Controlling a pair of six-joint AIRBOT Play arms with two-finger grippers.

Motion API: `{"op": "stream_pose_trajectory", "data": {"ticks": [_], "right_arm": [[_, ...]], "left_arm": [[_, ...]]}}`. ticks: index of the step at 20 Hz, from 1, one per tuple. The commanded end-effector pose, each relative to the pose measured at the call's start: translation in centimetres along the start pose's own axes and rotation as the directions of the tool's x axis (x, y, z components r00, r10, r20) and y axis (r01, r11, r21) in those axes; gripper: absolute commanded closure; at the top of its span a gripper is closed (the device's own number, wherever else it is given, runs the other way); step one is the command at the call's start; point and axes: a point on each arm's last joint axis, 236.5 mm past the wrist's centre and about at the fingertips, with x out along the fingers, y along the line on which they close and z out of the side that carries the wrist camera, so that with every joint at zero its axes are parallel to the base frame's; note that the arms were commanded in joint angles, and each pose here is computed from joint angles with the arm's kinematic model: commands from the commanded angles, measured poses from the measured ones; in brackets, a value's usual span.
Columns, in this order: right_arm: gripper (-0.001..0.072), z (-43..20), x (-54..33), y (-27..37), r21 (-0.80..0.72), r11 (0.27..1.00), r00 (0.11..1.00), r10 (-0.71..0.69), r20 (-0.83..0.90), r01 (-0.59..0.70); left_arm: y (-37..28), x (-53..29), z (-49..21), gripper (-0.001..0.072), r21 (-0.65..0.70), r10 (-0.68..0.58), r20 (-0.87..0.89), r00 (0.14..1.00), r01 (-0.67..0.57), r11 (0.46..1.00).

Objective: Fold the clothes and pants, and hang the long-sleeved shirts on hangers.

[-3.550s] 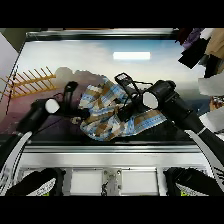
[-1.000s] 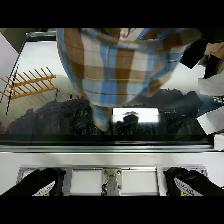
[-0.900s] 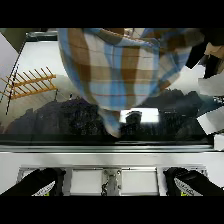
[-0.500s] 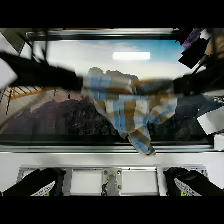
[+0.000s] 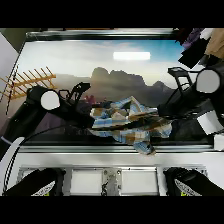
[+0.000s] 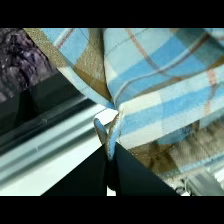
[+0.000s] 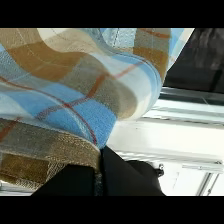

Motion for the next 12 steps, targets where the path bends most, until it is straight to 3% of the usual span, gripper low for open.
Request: {"op": "stream_pose_trajectory", "data": {"ticks": [1,5,7,8,12], "right_arm": [[0.0692,2.1,1.9,1.2,0.004,0.999,0.999,0.031,0.016,-0.031],[0.0691,4.4,2.9,2.5,0.001,0.997,0.995,0.072,0.066,-0.073],[0.0691,4.4,3.1,2.4,0.002,0.998,0.996,0.070,0.058,-0.070],[0.0690,4.4,3.2,2.5,0.002,0.998,0.996,0.070,0.058,-0.070],[0.0690,4.4,3.2,2.4,0.002,0.998,0.996,0.069,0.057,-0.069]], "left_arm": [[0.0,1.3,4.1,0.0695,-0.044,-0.042,0.095,0.995,0.046,0.998],[0.6,0.2,7.9,0.0690,-0.031,-0.037,0.149,0.988,0.042,0.999],[0.5,-0.1,8.5,0.0130,0.010,-0.039,0.157,0.987,0.038,0.999],[0.4,-0.5,8.8,0.0053,0.031,-0.040,0.173,0.984,0.035,0.999],[2.0,-5.2,10.5,0.0053,0.033,-0.015,0.299,0.954,0.005,0.999]]}}
